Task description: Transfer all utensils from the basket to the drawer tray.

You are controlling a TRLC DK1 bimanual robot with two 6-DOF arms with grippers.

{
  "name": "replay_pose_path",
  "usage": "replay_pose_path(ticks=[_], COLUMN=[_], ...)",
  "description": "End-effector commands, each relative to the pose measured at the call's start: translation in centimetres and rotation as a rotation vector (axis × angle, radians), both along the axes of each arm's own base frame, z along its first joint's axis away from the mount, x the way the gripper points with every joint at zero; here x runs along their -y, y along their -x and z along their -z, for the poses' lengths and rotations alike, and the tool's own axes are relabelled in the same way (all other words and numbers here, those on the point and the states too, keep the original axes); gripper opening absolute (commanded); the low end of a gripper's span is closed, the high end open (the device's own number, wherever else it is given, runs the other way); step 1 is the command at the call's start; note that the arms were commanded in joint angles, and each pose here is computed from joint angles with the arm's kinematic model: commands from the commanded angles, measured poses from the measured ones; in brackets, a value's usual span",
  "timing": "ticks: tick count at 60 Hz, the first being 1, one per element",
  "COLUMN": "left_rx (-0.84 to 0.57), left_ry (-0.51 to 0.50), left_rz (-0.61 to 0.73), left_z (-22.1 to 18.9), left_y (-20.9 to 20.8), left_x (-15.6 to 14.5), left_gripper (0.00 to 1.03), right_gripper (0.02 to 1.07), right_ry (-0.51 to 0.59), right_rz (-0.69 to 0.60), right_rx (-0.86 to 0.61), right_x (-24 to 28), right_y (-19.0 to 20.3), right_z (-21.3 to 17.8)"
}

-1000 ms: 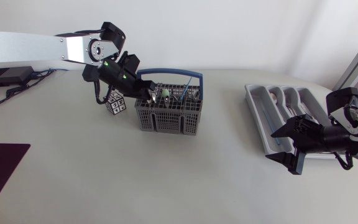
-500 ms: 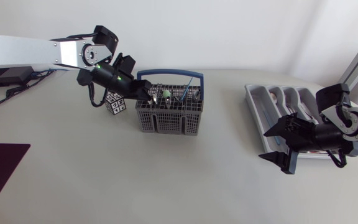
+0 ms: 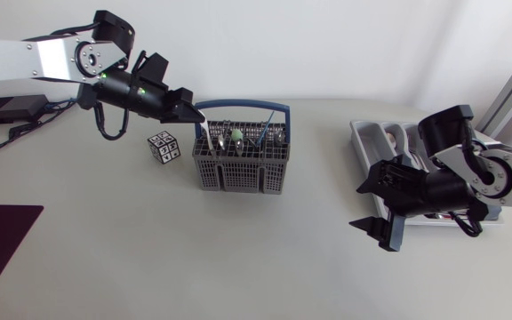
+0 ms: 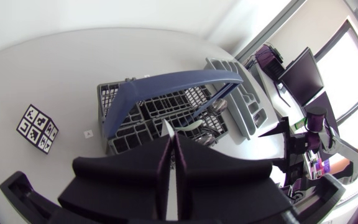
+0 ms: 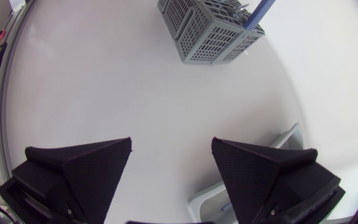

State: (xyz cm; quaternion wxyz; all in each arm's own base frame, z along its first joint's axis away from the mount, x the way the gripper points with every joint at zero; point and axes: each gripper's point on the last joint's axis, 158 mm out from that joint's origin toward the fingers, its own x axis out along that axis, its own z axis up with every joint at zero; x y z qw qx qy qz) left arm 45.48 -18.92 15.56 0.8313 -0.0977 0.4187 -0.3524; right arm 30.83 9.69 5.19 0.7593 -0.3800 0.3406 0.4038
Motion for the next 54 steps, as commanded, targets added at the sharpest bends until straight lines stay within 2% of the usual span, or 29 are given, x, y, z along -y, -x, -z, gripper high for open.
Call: replay_pose_path(ticks=[1,17,28,33,47,54], left_rx=[0.006,0.103,0.226,0.292,0.363,0.373], left_ry=[0.024,0.035,0.033,0.024,-0.009,-0.013], left_rz=[0.008,0.022,0.06,0.114,0.357,0.472], left_z=[-1.0,-4.9,-8.4,-9.8,-8.8,-7.8], left_y=[1.1,2.4,4.8,6.8,12.6,15.2], left_x=[-0.4,-0.7,-0.4,0.7,6.2,8.8], left_gripper=[0.04,0.04,0.04,0.04,0.04,0.04], right_gripper=[0.95,0.95,0.95,1.01,1.02,1.02], right_ry=[-0.01,-0.005,-0.062,-0.089,-0.144,-0.242], right_rz=[0.025,0.019,0.045,0.065,0.036,-0.012], right_rx=[0.013,0.039,0.078,0.085,0.044,-0.002], right_x=[-0.7,-2.3,-3.1,-3.3,-5.0,-6.6], right_y=[-0.4,0.1,-0.4,-0.6,0.7,1.6], right_z=[-1.4,-2.8,-4.8,-5.5,-6.1,-7.0])
